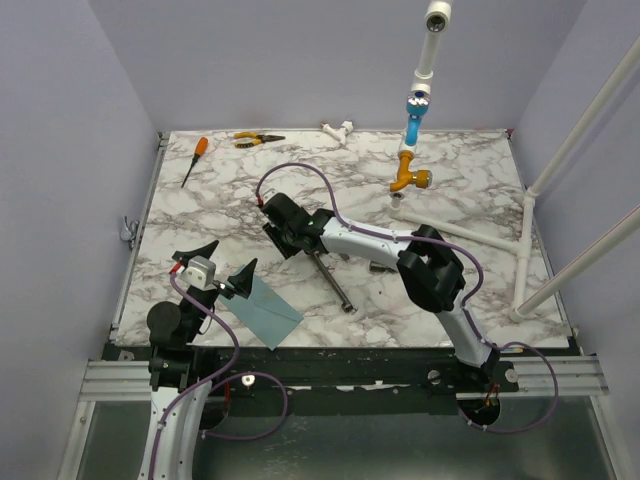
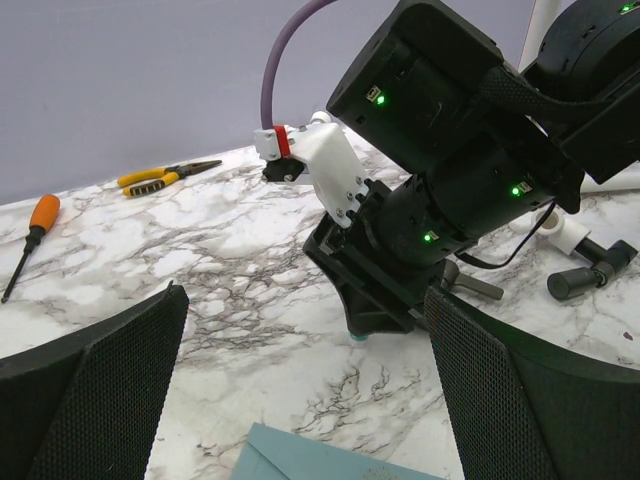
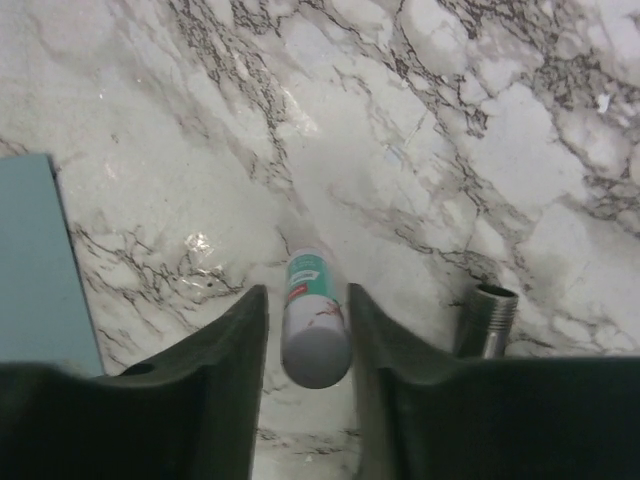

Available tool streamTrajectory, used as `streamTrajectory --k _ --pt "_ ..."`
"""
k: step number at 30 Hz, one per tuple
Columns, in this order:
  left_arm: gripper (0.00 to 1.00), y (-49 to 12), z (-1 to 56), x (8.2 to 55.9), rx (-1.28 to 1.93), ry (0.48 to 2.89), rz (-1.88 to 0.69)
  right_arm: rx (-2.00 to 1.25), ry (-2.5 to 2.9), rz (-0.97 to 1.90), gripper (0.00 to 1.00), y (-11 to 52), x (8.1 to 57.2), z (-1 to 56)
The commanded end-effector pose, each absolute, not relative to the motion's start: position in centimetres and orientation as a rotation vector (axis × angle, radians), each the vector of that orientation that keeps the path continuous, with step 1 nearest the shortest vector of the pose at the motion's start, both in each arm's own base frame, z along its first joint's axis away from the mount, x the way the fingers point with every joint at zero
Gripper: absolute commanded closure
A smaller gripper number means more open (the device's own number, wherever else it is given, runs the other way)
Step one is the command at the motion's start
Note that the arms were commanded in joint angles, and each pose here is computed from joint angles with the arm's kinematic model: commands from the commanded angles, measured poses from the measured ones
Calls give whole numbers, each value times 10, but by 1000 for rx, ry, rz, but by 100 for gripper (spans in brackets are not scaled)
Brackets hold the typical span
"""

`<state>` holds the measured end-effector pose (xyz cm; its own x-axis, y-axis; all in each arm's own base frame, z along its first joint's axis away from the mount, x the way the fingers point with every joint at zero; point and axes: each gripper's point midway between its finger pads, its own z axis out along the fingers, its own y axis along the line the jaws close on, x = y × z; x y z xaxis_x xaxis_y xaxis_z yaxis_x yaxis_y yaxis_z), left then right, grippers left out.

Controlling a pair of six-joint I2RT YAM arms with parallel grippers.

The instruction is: Place the letter into the envelope and seal it

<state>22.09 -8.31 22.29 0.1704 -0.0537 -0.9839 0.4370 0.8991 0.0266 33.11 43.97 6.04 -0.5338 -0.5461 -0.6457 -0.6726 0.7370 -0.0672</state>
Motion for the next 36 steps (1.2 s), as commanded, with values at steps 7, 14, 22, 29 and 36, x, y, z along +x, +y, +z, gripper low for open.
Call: streamTrajectory --k 7,14,22,29,36 --pt "1 -81 246 209 348 1269 -336 -918 2279 203 37 436 334 50" --pt "1 -83 246 208 358 1269 -341 -946 2256 270 11 443 329 62" --pt "1 -84 246 208 362 1267 -346 -960 2204 348 0 448 324 96" --pt "1 -82 249 206 358 1255 -337 -919 2090 373 0 449 332 160" --pt "1 -81 252 205 350 1243 -329 -916 2000 448 0 432 314 196"
